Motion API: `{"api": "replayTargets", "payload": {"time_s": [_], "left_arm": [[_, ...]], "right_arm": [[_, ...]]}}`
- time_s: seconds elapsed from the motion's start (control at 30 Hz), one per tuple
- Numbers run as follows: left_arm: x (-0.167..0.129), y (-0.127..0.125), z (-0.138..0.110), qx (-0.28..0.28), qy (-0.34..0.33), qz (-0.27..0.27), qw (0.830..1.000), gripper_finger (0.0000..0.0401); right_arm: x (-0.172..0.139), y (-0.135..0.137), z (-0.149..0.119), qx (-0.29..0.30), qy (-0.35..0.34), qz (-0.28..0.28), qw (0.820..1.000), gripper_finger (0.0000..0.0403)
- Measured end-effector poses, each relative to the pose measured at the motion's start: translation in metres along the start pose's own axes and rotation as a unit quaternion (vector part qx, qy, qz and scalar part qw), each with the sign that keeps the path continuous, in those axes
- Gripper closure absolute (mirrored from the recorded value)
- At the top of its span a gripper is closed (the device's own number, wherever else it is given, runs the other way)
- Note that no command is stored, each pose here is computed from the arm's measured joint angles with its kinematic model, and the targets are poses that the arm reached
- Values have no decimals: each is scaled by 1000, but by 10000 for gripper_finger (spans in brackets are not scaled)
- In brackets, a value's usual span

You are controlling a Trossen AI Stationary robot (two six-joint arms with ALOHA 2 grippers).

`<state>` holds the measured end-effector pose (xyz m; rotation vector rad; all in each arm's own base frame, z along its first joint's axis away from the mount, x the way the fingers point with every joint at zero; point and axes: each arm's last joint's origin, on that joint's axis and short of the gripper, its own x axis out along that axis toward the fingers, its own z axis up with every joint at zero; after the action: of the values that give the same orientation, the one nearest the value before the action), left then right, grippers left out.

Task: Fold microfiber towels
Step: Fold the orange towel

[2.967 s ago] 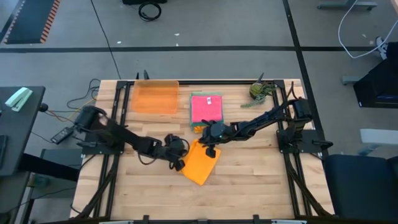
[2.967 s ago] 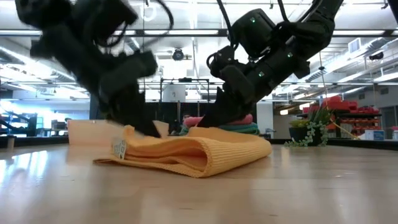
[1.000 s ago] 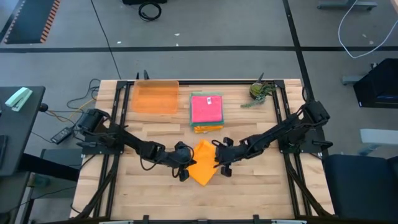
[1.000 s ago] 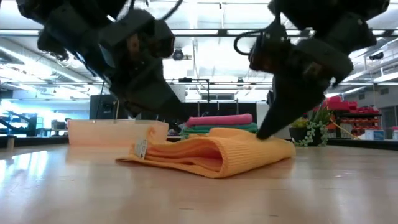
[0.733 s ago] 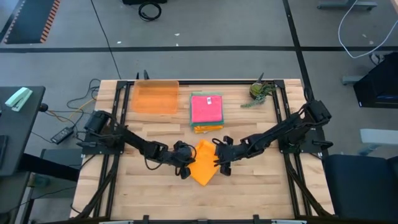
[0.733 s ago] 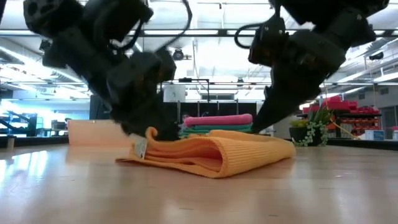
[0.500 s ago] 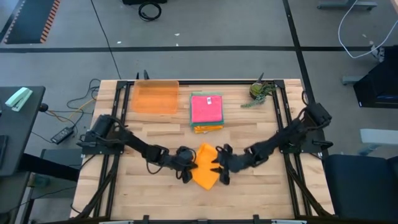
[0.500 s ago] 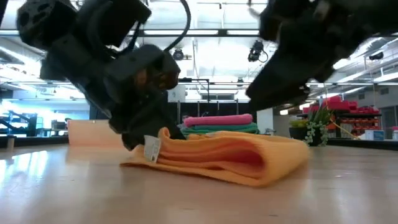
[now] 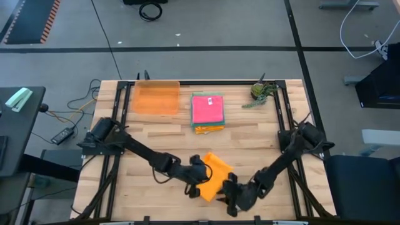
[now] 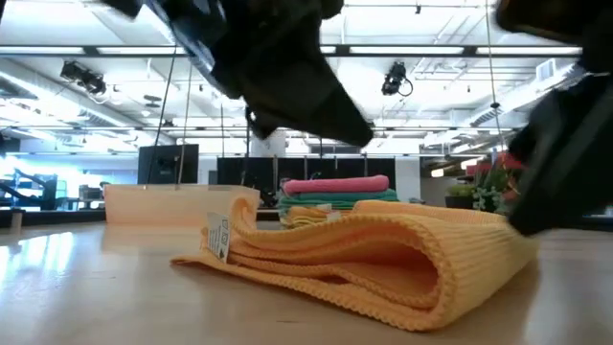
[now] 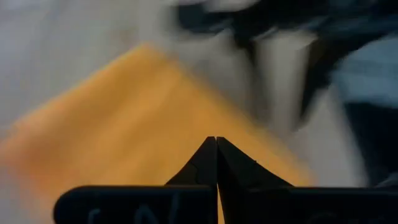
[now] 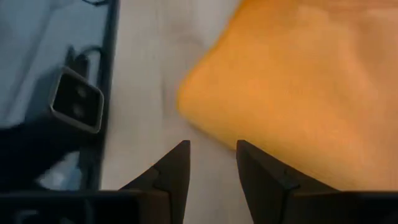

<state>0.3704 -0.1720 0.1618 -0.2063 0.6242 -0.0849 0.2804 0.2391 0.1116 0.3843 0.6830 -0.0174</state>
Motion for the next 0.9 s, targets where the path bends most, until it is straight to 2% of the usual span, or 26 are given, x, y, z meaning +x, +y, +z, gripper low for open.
{"api": "replayTargets", "payload": {"time_s": [0.1, 0.23, 0.33, 0.43, 0.57, 0.7, 0.8, 0.9], "left_arm": [[-3, 6, 6, 16, 39, 46, 998, 392], [1, 12, -10, 6, 84, 67, 994, 396], [2, 20, -30, -19, 121, 90, 988, 394], [2, 24, -41, -52, 119, 102, 986, 395], [9, 19, -51, -83, 96, 93, 988, 395], [15, 4, -53, -92, 55, 46, 993, 396], [20, -6, -52, -99, 17, 8, 995, 396], [27, -15, -41, -91, -10, -11, 996, 393]], "right_arm": [[-7, 6, -6, -25, -10, -48, 998, 279], [-17, 4, -1, -20, -41, -88, 995, 327], [-19, -16, -14, -25, -15, -125, 992, 381], [-19, -37, -19, -8, -14, -142, 990, 395], [-17, -69, -19, 13, -10, -167, 986, 396], [-18, -89, -7, -25, 9, -182, 983, 397], [-19, -106, 13, -68, 32, -189, 979, 398], [-30, -126, 35, -98, 75, -206, 971, 398]]}}
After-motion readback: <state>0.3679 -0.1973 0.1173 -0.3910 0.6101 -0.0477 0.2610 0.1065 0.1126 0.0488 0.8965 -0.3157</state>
